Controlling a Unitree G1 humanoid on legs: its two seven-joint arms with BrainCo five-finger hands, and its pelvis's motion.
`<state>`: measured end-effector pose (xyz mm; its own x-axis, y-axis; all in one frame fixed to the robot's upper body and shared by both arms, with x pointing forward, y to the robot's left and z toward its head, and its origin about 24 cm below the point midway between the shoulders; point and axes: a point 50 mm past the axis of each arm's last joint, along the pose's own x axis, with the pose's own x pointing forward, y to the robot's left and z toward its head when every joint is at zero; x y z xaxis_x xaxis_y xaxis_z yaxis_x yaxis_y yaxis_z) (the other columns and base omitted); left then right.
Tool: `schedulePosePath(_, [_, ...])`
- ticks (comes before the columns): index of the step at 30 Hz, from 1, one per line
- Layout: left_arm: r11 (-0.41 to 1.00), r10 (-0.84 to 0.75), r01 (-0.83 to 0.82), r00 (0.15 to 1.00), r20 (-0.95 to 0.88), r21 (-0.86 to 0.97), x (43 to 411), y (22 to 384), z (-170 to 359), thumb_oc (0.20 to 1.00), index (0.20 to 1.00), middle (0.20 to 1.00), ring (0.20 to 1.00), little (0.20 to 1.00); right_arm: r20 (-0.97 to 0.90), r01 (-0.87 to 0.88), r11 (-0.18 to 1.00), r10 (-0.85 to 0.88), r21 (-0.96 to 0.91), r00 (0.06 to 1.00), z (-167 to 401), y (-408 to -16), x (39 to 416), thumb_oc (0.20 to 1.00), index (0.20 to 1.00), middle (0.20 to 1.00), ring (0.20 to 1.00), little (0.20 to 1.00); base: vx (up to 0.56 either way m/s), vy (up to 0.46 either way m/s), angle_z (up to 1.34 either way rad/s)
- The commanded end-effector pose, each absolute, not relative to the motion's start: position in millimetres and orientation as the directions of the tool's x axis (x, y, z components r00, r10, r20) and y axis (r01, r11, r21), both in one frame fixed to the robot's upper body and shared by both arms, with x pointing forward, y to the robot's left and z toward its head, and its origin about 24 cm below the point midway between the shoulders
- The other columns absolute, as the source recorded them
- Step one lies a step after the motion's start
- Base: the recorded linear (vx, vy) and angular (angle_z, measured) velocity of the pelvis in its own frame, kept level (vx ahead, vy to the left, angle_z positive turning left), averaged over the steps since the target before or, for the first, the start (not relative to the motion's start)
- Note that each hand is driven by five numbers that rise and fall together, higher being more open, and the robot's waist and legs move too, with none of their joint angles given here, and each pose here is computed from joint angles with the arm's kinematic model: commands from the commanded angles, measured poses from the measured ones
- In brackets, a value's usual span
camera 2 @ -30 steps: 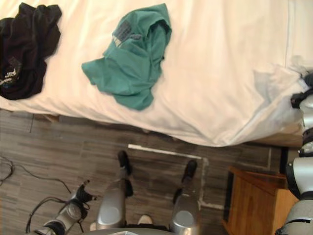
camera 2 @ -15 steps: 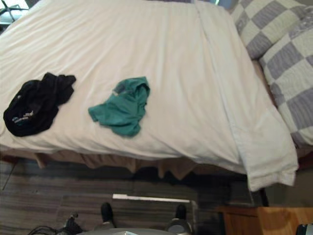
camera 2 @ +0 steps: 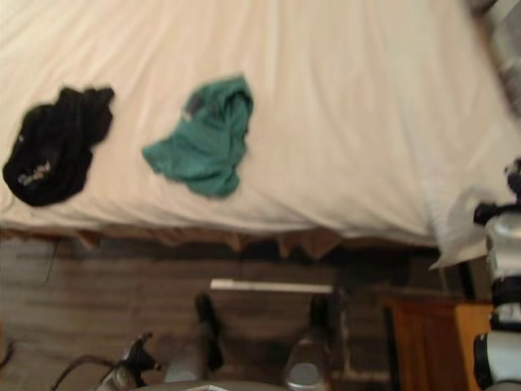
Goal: Tidy up the quilt and then pick up the clothes from the bed and put them into the laundry hamper.
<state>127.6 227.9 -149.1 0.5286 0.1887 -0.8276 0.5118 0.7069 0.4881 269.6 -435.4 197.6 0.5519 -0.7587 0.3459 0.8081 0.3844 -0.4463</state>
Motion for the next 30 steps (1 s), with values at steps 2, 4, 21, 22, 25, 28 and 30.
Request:
schedulePosePath(2, [0.694, 0.261, 0.454, 0.564, -0.784, 0.558, 150, 251, -137, 1.000, 1.000, 1.000, 1.000, 1.000, 0.480, 0.896, 0.270, -0.770, -0.353, 0.421, 252, -449, 260, 0.200, 0.200, 0.200, 0.200, 0.200, -0.19, 0.028, 0.03])
schedulePosePath(4, [0.690, 0.263, 0.446, 0.579, -0.772, 0.570, 156, 250, -135, 1.000, 1.000, 1.000, 1.000, 1.000, 0.455, 0.904, 0.261, -0.796, -0.340, 0.400, 248, -453, 260, 0.200, 0.200, 0.200, 0.200, 0.200, -0.19, 0.019, -0.20])
schedulePosePath(21, [0.672, 0.322, 0.470, 0.512, -0.797, 0.573, 145, 247, -142, 1.000, 1.000, 1.000, 1.000, 1.000, -0.582, 0.434, 0.694, -0.719, -0.574, 0.379, -102, -331, 138, 0.200, 0.200, 0.200, 0.200, 0.200, 0.06, 0.045, 0.10])
schedulePosePath(22, [0.671, 0.323, 0.471, 0.509, -0.798, 0.572, 144, 248, -142, 1.000, 1.000, 1.000, 1.000, 1.000, -0.584, 0.432, 0.695, -0.718, -0.575, 0.378, -102, -330, 137, 0.200, 0.200, 0.200, 0.200, 0.200, 0.15, 0.127, -0.07])
schedulePosePath(25, [0.662, 0.345, 0.494, 0.467, -0.814, 0.564, 131, 257, -145, 1.000, 1.000, 1.000, 1.000, 1.000, -0.674, 0.339, 0.757, -0.652, -0.558, 0.346, -125, -304, 108, 0.677, 0.677, 0.677, 0.677, 0.677, 0.10, 0.080, -0.07])
schedulePosePath(28, [0.650, 0.364, 0.504, 0.449, -0.816, 0.568, 125, 265, -144, 1.000, 1.000, 1.000, 1.000, 1.000, -0.728, 0.273, 0.802, -0.597, -0.531, 0.338, -137, -286, 94, 1.000, 1.000, 1.000, 1.000, 1.000, 0.02, 0.025, -0.10])
schedulePosePath(30, [0.660, 0.390, 0.472, 0.449, -0.804, 0.584, 127, 274, -141, 1.000, 1.000, 1.000, 1.000, 1.000, -0.767, 0.194, 0.845, -0.534, -0.498, 0.357, -144, -269, 95, 1.000, 1.000, 1.000, 1.000, 1.000, -0.07, 0.047, -0.30])
